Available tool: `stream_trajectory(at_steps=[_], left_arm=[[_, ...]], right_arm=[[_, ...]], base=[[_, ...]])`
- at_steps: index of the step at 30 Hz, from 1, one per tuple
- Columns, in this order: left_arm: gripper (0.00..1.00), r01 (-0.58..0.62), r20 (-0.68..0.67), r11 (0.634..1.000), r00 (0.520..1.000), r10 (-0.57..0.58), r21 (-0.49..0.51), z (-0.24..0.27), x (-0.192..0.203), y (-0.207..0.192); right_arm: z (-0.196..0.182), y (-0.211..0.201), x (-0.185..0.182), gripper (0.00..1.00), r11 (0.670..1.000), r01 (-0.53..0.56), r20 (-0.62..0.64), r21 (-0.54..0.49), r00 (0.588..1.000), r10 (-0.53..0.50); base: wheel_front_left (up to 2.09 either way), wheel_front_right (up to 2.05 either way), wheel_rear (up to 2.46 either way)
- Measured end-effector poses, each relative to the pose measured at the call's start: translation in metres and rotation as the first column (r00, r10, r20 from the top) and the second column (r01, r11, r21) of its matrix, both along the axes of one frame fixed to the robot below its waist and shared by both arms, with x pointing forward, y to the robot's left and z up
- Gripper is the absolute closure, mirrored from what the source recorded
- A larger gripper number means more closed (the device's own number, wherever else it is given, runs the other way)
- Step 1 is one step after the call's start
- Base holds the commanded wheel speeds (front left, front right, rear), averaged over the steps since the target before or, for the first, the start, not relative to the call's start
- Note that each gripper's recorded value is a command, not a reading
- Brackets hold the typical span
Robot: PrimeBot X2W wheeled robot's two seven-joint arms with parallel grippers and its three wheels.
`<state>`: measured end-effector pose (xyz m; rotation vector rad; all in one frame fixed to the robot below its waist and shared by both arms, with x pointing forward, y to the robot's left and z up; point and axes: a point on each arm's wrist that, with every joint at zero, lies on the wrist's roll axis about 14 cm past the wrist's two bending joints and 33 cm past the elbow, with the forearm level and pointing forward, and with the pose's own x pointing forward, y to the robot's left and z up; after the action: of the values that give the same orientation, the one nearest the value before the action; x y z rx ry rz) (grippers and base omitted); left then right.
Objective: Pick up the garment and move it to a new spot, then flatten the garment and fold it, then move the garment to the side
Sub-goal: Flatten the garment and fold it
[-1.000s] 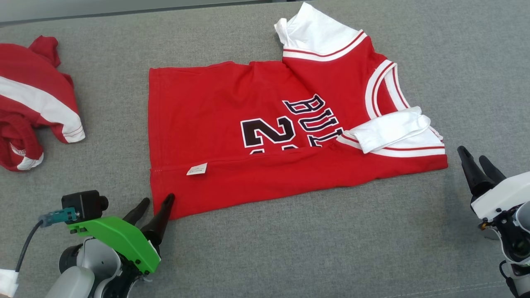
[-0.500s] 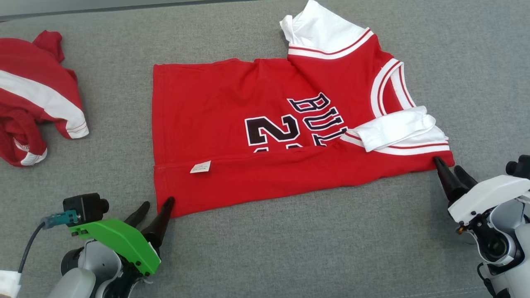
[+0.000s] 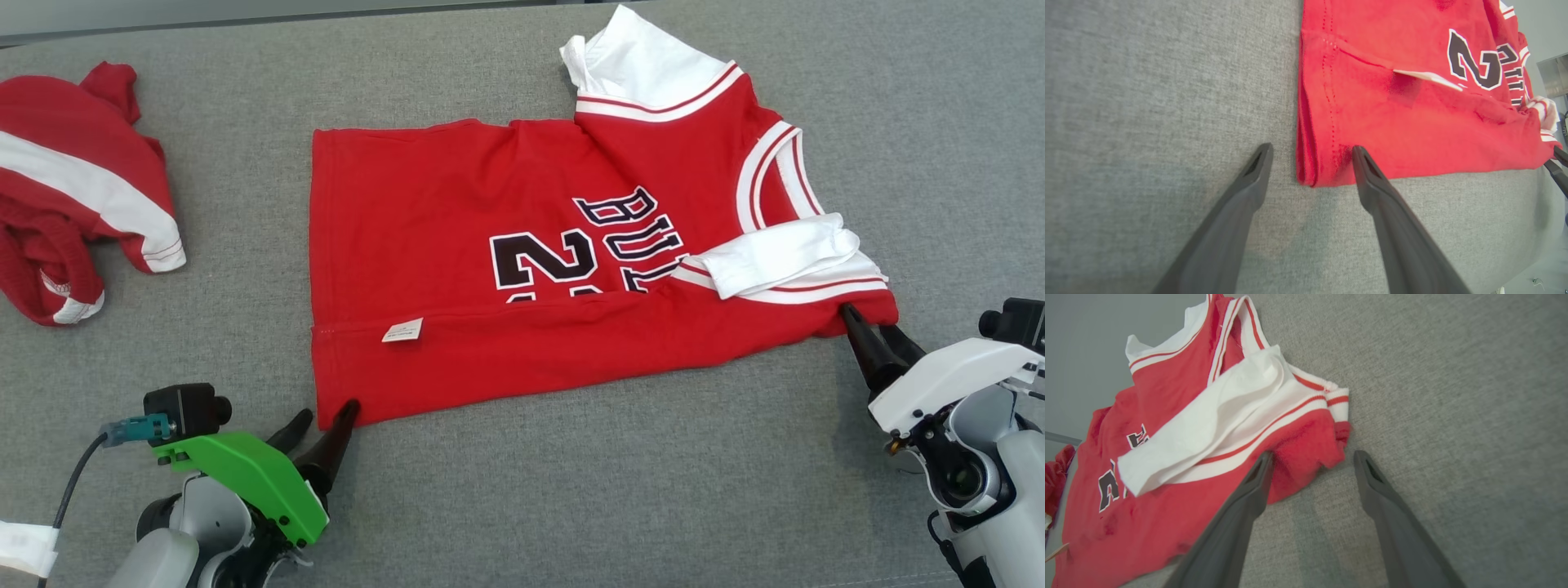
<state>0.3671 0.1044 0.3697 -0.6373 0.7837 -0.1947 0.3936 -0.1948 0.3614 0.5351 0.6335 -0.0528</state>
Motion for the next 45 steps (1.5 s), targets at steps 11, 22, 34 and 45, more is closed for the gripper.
stream_trajectory(at_steps=[11,22,34,45], left_arm=[[1.0,0.026,-0.019,0.999,0.999,-0.027,-0.047,0.001,0.001,-0.013],[1.0,0.053,-0.003,0.996,0.999,-0.053,-0.078,0.01,0.001,-0.018],[1.0,0.045,0.04,0.995,0.998,-0.041,-0.088,0.029,-0.019,-0.001],[1.0,0.014,-0.047,0.991,0.999,-0.02,-0.133,0.02,-0.049,-0.002]], right_arm=[[-0.004,0.003,0.0,0.94,1.0,-0.028,-0.008,-0.002,1.0,0.028],[0.008,0.009,0.004,1.0,0.998,-0.046,0.029,0.045,0.999,0.045],[0.028,-0.004,-0.02,1.0,0.994,-0.048,0.062,0.094,0.997,0.043],[0.015,-0.009,-0.063,0.74,0.992,-0.022,-0.033,0.124,0.999,0.026]], base=[[0.0,0.0,0.0],[0.0,0.0,0.0],[0.0,0.0,0.0],[0.0,0.0,0.0]])
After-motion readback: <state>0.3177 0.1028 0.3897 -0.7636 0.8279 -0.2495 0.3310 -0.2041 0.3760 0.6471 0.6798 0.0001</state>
